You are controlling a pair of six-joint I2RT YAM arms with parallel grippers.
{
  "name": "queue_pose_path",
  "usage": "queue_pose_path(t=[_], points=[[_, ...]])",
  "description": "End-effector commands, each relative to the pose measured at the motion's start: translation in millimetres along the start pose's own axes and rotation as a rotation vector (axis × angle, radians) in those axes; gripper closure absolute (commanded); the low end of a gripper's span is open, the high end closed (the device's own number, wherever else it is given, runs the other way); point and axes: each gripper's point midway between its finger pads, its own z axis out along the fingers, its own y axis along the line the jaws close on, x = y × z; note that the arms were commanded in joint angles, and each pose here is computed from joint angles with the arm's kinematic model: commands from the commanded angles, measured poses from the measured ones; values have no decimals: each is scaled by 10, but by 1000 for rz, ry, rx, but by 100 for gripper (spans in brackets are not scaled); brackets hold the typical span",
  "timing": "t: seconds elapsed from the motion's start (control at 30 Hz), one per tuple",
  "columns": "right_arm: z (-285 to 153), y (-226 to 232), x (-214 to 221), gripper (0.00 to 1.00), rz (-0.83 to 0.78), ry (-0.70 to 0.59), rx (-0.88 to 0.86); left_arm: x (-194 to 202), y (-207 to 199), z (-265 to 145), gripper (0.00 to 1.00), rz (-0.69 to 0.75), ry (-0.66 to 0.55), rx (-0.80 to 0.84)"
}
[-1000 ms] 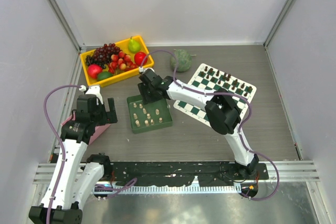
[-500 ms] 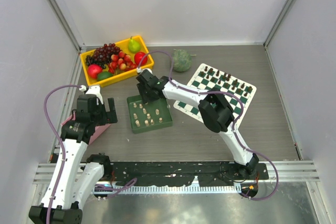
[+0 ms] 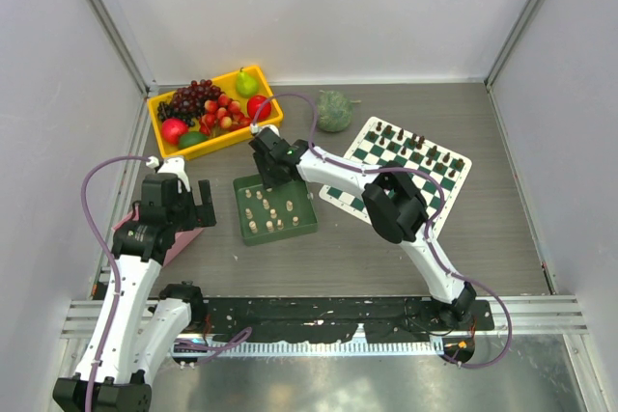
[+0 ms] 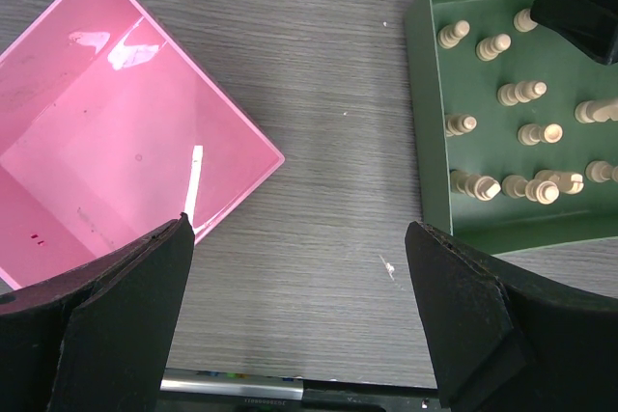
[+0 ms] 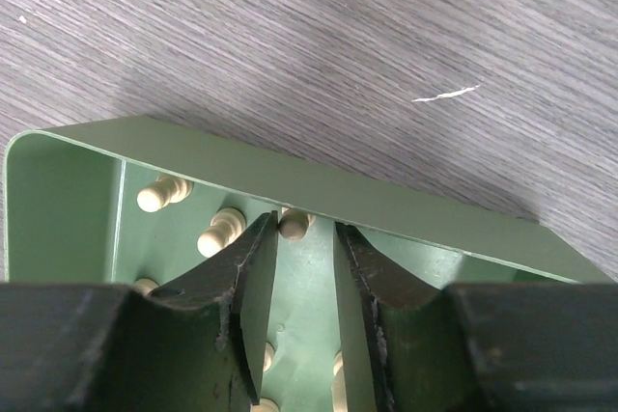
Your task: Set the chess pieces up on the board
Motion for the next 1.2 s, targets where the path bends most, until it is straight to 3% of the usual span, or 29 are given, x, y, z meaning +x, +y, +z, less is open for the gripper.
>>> queue_pose_path(t=[0.0,0.43,0.63,0.97,1.17], points=[[-49,15,-178,67,2,-52,8,-148,3,-50,1,-1,-44,-2],[-57,-20,-183,72,-7,-57,24,-155,11,-53,1,-2,-46,-5],[-144,-10,-219,85,-10,-66,15,-158,12,-59,1,-3,-49,-7],[-853,-10,-500,87,7,-185,-25,-150,12,-51,1,-4,-43,-8],[-1265,-293,-332,87,33,-216,27,-139,11,-46,1,-3,-38,-7]])
